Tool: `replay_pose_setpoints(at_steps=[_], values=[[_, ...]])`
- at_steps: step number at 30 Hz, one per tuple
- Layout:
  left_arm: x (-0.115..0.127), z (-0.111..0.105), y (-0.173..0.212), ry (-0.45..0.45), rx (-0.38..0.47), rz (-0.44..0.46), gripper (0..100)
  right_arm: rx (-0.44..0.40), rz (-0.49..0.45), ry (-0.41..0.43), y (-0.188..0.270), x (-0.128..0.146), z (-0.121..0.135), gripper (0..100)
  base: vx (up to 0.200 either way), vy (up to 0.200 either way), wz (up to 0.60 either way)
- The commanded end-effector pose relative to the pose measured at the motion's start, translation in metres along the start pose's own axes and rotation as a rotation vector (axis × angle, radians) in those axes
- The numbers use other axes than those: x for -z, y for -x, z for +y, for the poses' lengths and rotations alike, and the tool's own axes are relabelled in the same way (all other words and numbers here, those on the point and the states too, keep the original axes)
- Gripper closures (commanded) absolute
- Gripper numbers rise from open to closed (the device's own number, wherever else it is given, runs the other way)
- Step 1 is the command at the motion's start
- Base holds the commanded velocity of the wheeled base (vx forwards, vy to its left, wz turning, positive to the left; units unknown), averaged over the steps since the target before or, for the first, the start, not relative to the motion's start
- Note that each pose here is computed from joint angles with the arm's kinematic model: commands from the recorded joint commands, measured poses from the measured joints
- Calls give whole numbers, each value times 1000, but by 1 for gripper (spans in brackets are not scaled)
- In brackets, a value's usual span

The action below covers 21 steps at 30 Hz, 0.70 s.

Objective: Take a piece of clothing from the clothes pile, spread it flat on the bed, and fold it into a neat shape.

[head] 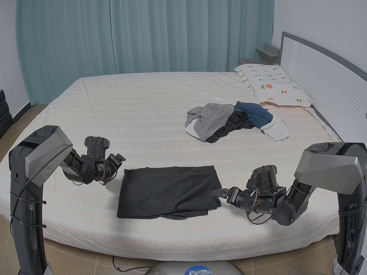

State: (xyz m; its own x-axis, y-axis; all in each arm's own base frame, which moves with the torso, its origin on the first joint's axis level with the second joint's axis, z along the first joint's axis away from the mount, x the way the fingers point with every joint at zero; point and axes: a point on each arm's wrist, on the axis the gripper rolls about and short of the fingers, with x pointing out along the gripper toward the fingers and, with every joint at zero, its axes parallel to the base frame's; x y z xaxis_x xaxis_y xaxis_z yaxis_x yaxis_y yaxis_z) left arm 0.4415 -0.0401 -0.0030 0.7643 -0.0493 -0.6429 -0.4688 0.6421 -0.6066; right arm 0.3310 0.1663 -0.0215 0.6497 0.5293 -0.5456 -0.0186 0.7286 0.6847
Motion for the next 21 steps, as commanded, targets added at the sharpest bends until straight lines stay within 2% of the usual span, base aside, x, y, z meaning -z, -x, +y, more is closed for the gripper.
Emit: replay_pose_setpoints(at_steps=[1, 12, 21], values=[[-5, 0, 2, 2, 5, -11, 0, -37, 5, -1, -9, 3, 6, 0, 0, 0, 0], [-7, 2, -1, 5, 0, -13, 0, -21, 11, 27, -23, 9, 0, 0, 0, 0, 0], [-7, 3, -2, 6, 0, -13, 0, -42, 32, 72, -34, 18, 9, 0, 0, 0, 0]])
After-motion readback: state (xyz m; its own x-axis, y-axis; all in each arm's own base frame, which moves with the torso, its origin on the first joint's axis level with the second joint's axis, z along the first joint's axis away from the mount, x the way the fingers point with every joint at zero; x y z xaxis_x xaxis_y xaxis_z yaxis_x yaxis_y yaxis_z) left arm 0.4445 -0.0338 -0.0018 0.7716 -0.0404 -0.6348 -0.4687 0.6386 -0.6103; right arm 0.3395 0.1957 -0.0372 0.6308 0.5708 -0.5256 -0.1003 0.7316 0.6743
